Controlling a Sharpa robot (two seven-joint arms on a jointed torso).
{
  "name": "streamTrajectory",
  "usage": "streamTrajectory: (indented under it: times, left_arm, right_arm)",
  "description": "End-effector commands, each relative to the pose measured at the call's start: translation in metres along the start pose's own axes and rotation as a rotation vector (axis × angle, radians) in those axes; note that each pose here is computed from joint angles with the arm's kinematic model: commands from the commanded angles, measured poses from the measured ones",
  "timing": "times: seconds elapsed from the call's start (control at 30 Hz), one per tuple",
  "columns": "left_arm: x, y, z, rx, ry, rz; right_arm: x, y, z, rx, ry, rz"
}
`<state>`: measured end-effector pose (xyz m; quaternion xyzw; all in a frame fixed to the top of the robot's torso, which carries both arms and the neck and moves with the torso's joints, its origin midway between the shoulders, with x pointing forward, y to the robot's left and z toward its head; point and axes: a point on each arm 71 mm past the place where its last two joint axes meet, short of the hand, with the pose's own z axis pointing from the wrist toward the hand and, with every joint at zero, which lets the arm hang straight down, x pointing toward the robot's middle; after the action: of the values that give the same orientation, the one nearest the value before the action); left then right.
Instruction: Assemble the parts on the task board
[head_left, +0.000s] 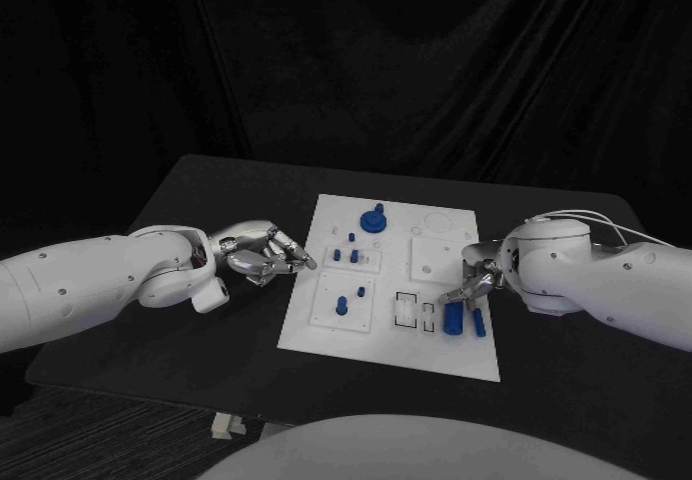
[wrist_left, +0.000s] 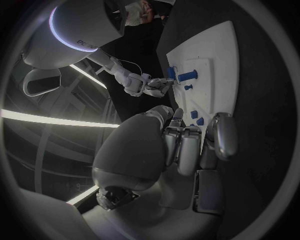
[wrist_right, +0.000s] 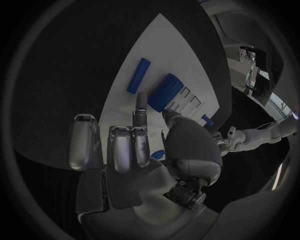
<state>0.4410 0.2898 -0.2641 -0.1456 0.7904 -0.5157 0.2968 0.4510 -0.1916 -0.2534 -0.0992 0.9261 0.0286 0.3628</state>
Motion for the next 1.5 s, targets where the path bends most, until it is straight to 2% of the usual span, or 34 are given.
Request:
streamTrajectory:
  times: [0.03, 0.4, 0.93, 1.13, 1.27, 1.5]
  left_arm:
    - [0.001, 0.0005, -0.0002, 0.0, 0.007, -0.011]
    - [0.0012, 0.0009, 0.0007, -0.006, 0.011, -0.012]
    - [0.0007, 0.0019, 0.0004, -0.014, 0.012, -0.013]
    - [0.0007, 0.0021, 0.0007, -0.016, 0.014, -0.013]
    - [0.0009, 0.0022, 0.0009, -0.017, 0.017, -0.014]
    - [0.0009, 0.0027, 0.0009, -0.02, 0.019, -0.015]
  right_arm:
    - [0.002, -0.001, 0.002, 0.014, -0.015, 0.033]
    - [0.012, 0.002, 0.009, 0.011, 0.001, 0.053]
    - [0.013, 0.003, 0.011, 0.0, -0.021, 0.118]
    - [0.01, 0.004, 0.009, -0.013, -0.071, 0.158]
    - [0.007, 0.005, 0.007, -0.034, -0.125, 0.196]
    - [-0.012, 0.001, -0.006, -0.105, -0.296, 0.284]
